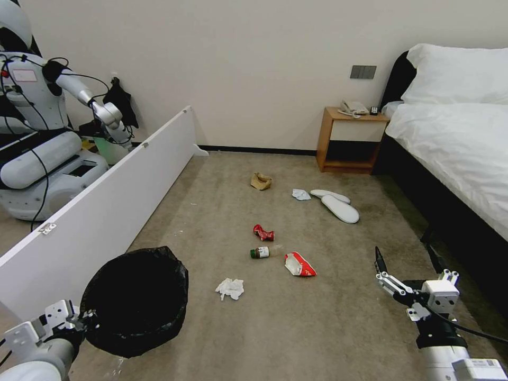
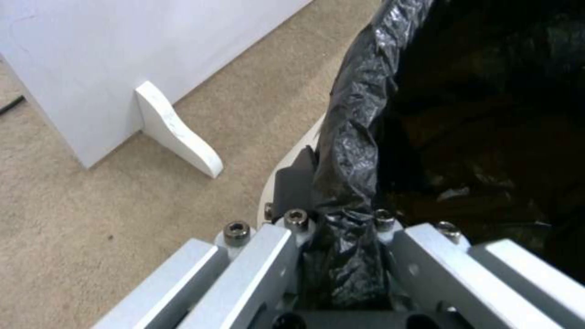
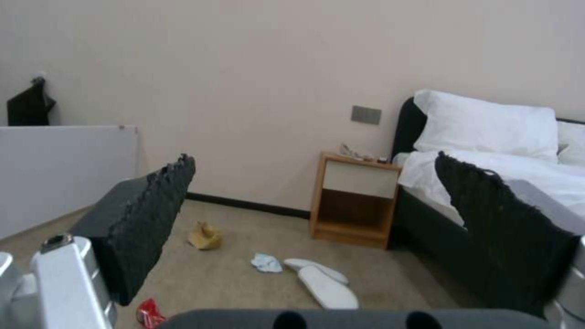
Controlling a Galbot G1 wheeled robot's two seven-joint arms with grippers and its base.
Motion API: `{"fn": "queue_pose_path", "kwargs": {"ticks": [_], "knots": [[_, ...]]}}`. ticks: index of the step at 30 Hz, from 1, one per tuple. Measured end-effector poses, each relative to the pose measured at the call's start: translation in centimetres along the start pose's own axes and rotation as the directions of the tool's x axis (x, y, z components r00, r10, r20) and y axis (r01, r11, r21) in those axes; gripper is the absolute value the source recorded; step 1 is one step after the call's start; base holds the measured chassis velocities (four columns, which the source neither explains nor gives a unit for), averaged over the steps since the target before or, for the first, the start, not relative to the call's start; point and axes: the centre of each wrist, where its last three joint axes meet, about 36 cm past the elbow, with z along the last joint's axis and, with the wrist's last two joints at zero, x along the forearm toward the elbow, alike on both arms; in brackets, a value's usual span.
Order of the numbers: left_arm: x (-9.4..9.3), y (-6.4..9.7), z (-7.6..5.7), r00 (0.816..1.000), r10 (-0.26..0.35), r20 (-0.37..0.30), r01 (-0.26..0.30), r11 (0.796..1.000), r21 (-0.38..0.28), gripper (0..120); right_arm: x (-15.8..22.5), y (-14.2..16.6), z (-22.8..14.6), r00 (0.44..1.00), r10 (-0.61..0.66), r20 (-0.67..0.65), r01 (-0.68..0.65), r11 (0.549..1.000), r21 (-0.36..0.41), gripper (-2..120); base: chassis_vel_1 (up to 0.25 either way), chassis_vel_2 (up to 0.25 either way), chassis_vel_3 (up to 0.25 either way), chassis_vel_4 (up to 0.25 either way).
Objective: Pick up the trash bin, then pick up the garbage from the floor and place it into the trash bin.
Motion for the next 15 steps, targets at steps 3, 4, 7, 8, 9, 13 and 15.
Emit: {"fn": "queue_pose_path", "kwargs": {"ticks": [3, 4, 7, 8, 9, 13, 15], "knots": [[-0.06, 0.03, 0.01, 1.000, -0.001, -0.001, 0.001, 1.000, 0.000, 2, -0.04, -0.03, 0.07, 1.000, 0.003, 0.000, -0.003, 1.000, 0.000, 100, 0.000, 0.000, 0.000, 0.000], [-0.06, 0.03, 0.01, 1.000, -0.001, -0.001, 0.001, 1.000, 0.000, 2, -0.04, -0.03, 0.07, 1.000, 0.003, 0.000, -0.003, 1.000, 0.000, 100, 0.000, 0.000, 0.000, 0.000], [-0.12, 0.04, -0.05, 1.000, -0.001, 0.000, 0.001, 1.000, 0.000, 2, -0.04, -0.05, 0.15, 1.000, 0.004, -0.002, -0.004, 1.000, 0.000, 100, 0.000, 0.000, 0.000, 0.000], [-0.15, 0.06, -0.08, 1.000, 0.000, 0.000, 0.000, 1.000, -0.001, 2, -0.05, -0.05, 0.20, 1.000, 0.004, -0.003, -0.004, 1.000, -0.001, 100, 0.000, 0.000, 0.000, 0.000], [-0.19, 0.07, -0.08, 1.000, -0.001, 0.000, 0.001, 1.000, -0.001, 2, -0.06, -0.05, 0.23, 1.000, 0.005, -0.003, -0.005, 1.000, -0.001, 100, 0.000, 0.000, 0.000, 0.000], [-0.31, 0.08, -0.05, 1.000, -0.001, -0.002, 0.001, 1.000, 0.000, 2, -0.10, -0.05, 0.32, 1.000, 0.006, -0.004, -0.006, 1.000, -0.002, 100, -0.030, 0.042, 0.034, -0.020], [-0.34, 0.09, -0.06, 1.000, -0.001, -0.002, 0.001, 1.000, 0.000, 2, -0.12, -0.05, 0.33, 1.000, 0.007, -0.004, -0.007, 1.000, -0.002, 100, -0.085, 0.107, 0.081, -0.081]]}}
